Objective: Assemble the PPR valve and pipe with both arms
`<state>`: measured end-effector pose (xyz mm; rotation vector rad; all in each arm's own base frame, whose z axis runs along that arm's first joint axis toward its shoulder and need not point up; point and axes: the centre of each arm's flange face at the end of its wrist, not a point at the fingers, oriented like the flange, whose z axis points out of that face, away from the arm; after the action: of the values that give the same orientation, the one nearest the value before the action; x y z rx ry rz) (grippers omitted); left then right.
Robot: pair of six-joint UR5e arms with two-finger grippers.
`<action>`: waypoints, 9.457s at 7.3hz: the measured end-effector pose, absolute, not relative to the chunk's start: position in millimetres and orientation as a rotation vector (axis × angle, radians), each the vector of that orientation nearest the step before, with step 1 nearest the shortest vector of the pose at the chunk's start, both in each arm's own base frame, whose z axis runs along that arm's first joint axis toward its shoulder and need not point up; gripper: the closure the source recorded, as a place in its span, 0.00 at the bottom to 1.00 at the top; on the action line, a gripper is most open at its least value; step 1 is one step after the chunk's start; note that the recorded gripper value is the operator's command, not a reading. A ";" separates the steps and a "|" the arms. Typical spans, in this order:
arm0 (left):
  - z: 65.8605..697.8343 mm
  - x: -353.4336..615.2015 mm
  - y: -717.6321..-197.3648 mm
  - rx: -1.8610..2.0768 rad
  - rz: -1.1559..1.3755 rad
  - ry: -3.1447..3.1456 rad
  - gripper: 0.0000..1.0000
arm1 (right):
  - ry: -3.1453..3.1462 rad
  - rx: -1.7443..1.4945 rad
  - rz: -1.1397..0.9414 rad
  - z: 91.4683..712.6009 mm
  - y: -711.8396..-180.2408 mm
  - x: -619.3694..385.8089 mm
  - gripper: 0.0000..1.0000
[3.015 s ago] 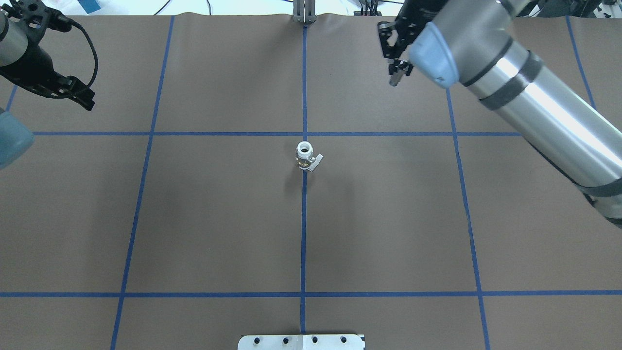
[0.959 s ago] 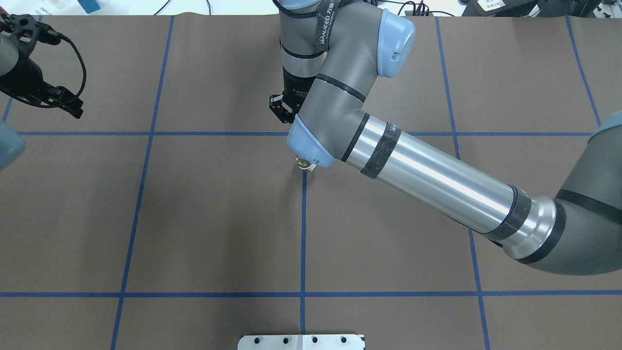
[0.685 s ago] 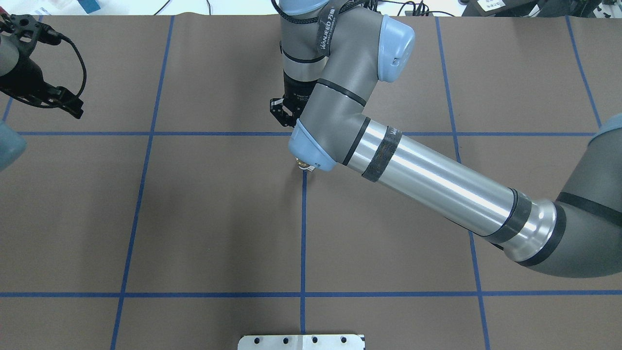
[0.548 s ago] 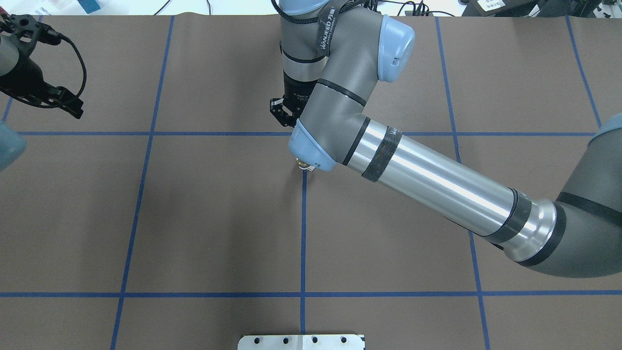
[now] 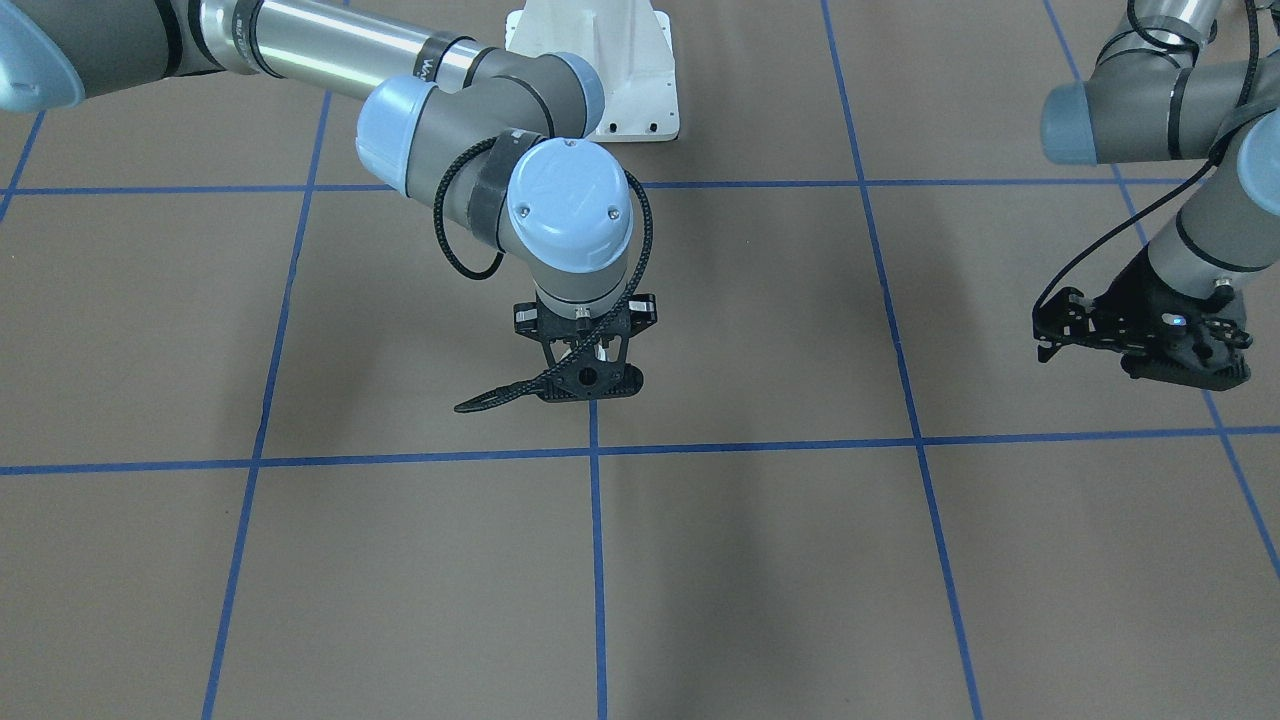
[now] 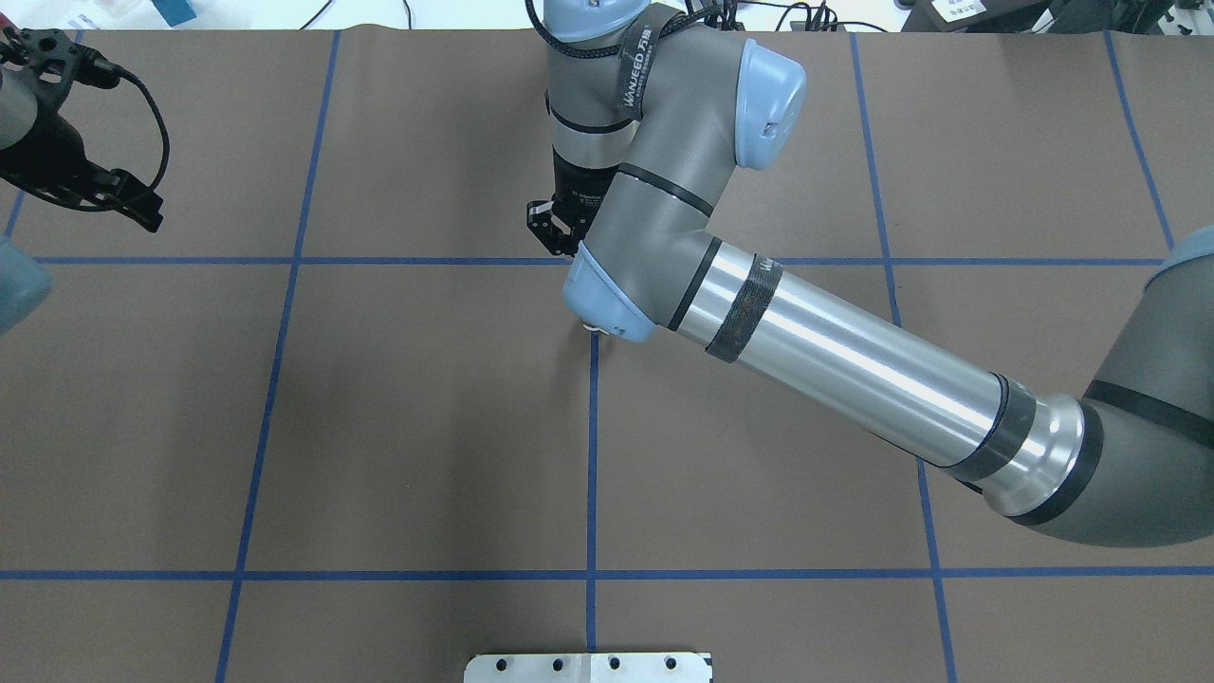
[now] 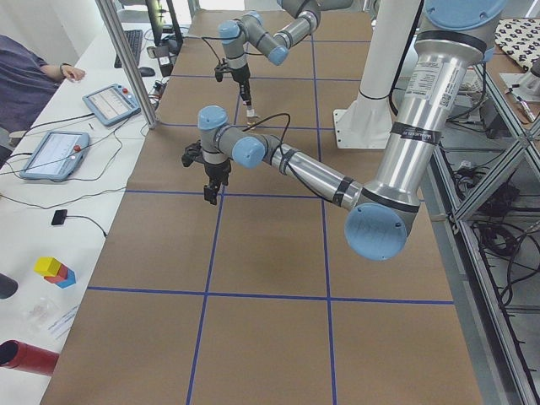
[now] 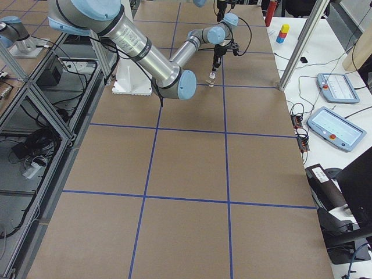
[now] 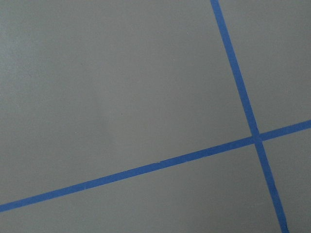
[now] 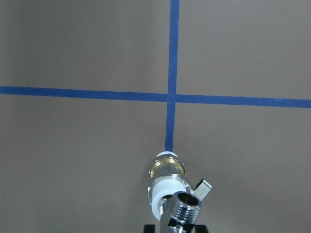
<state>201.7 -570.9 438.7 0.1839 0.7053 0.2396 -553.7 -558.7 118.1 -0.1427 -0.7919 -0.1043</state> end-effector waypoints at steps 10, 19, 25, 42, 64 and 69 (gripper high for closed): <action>436.9 201.6 -570.7 0.186 0.238 0.707 0.00 | -0.810 -0.130 -0.118 127.8 -554.9 -560.1 1.00; 436.4 201.7 -570.9 0.186 0.237 0.707 0.00 | -0.804 -0.136 -0.120 134.2 -552.1 -563.3 1.00; 436.4 201.7 -570.9 0.186 0.237 0.707 0.00 | -0.802 -0.139 -0.117 136.5 -551.6 -563.9 0.81; 436.3 200.3 -570.5 0.191 0.244 0.706 0.00 | -0.885 -0.055 -0.025 95.2 -565.4 -517.9 0.01; 625.2 -40.5 -524.5 0.099 0.138 0.749 0.00 | -0.746 -0.082 -0.085 628.1 -517.2 23.7 0.01; 624.9 -41.7 -524.7 0.100 0.136 0.749 0.00 | -0.778 -0.079 0.031 647.5 -490.0 76.5 0.01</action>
<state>-41.7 -524.7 624.9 0.1004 0.7490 0.1359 76.5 -490.0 647.5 -0.0786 -0.7783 0.0314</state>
